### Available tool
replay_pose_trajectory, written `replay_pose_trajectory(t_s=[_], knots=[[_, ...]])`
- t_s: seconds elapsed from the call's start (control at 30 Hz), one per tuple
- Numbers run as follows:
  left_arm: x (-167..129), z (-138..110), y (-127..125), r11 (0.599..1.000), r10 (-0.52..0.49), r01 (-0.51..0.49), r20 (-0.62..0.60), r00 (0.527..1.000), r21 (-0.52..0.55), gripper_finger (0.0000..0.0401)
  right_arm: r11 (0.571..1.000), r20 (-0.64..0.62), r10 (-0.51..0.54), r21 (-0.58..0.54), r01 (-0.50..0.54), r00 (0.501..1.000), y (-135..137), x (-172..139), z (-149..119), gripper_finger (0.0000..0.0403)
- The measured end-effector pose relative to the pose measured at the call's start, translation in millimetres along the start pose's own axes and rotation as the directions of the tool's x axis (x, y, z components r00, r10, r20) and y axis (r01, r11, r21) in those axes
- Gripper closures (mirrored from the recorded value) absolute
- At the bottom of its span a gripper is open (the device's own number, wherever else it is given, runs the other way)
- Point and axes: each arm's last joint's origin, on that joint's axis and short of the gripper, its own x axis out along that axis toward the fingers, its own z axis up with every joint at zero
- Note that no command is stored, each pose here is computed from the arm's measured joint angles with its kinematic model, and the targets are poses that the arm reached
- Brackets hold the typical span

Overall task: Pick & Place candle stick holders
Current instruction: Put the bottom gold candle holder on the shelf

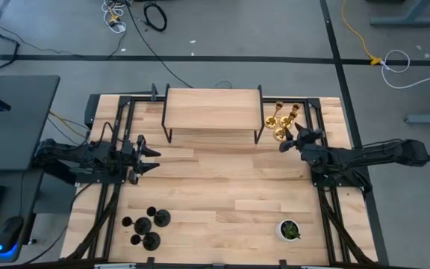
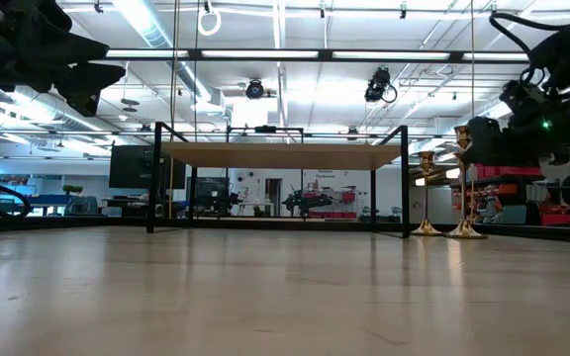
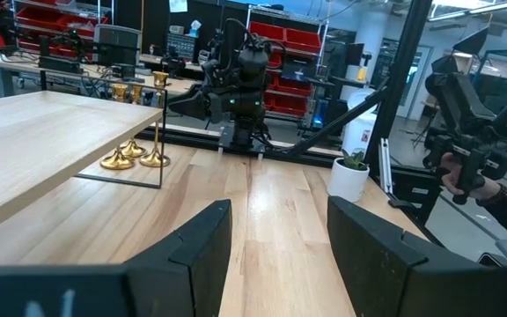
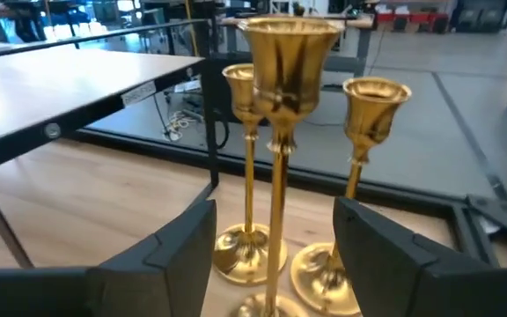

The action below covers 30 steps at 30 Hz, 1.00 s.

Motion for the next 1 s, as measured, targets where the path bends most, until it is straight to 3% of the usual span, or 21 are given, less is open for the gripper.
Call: replay_pose_trajectory(t_s=[0.43,1.0], knots=[[0,0,0,1.000,0.002,-0.002,0.001,1.000,0.000,0.0211,0.999,-0.014,-0.050,0.012,0.050,0.999,-2,13,2,0.0177],[0,0,0,1.000,0.001,-0.001,0.001,1.000,0.000,0.0211,1.000,-0.027,-0.015,0.019,0.016,1.000,1,29,3,0.0182]])
